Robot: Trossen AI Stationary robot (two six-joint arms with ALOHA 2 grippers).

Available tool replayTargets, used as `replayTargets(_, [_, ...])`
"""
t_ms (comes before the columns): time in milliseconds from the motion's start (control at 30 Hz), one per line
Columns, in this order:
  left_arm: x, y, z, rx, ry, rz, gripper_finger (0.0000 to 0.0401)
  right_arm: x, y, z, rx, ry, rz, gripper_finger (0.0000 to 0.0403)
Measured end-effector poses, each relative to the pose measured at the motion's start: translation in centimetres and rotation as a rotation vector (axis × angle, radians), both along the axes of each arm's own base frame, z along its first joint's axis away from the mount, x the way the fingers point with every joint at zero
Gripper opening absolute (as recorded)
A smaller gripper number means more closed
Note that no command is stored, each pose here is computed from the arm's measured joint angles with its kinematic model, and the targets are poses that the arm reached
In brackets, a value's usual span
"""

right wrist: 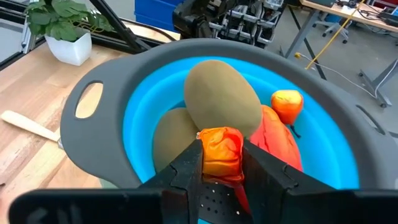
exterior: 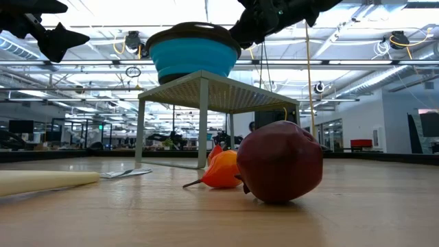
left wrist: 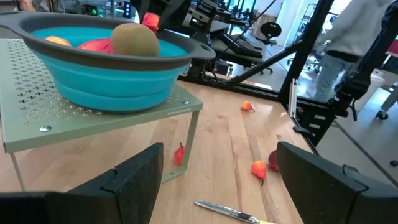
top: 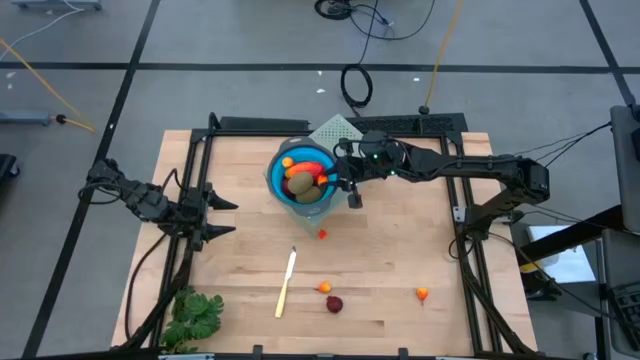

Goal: Pick & Place Fruit
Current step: Put the peach into the blue strainer bowl

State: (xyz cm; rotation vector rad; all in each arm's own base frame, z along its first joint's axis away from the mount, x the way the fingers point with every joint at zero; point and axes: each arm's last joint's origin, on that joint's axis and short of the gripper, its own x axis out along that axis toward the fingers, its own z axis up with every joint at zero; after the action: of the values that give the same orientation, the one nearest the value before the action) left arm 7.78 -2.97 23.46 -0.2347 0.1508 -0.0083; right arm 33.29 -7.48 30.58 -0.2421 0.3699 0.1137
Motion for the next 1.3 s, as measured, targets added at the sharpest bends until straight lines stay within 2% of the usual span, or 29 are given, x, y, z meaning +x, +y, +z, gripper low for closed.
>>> replayTargets(133, [0.0,0.0,0.0,0.000,0.000,0.000,0.0312,0.0,0.0,0.1,-0.002,-0.009,0.000,0.0095])
replayTargets(433, [0.0,0.0,0.0,0.001,0.000,0.000,0.0312,0.0,-0.1,0.1,0.020,-0.013,-0.014,0.0167])
replayTargets(600, [0.0,0.0,0.0,0.002,0.000,0.000,0.0312,-0.3,0.1,0.9,-0.018,-0.045,-0.003,0.0174])
replayTargets(733, [0.0,0.0,0.0,0.010,0.000,-0.002,0.0312,-1.3,1.1,2.3,-0.042,-0.080,0.023,0.0158])
replayTargets(867, [0.0,0.0,0.0,0.032,-0.001,-0.005,0.0312,-2.6,2.7,3.9,-0.055,-0.106,0.022,0.0126])
replayTargets(1067, [0.0,0.0,0.0,0.029,0.000,-0.005,0.0312,-4.6,5.0,4.9,-0.101,-0.051,-0.013,0.0057])
replayTargets(1200, [0.0,0.0,0.0,0.029,0.000,-0.005,0.0312,-5.7,6.4,5.4,-0.091,-0.030,0.021,0.0010])
replayTargets(1300, [0.0,0.0,0.0,0.028,0.000,-0.005,0.0312,-6.4,7.1,5.5,-0.061,-0.007,0.039,0.0007])
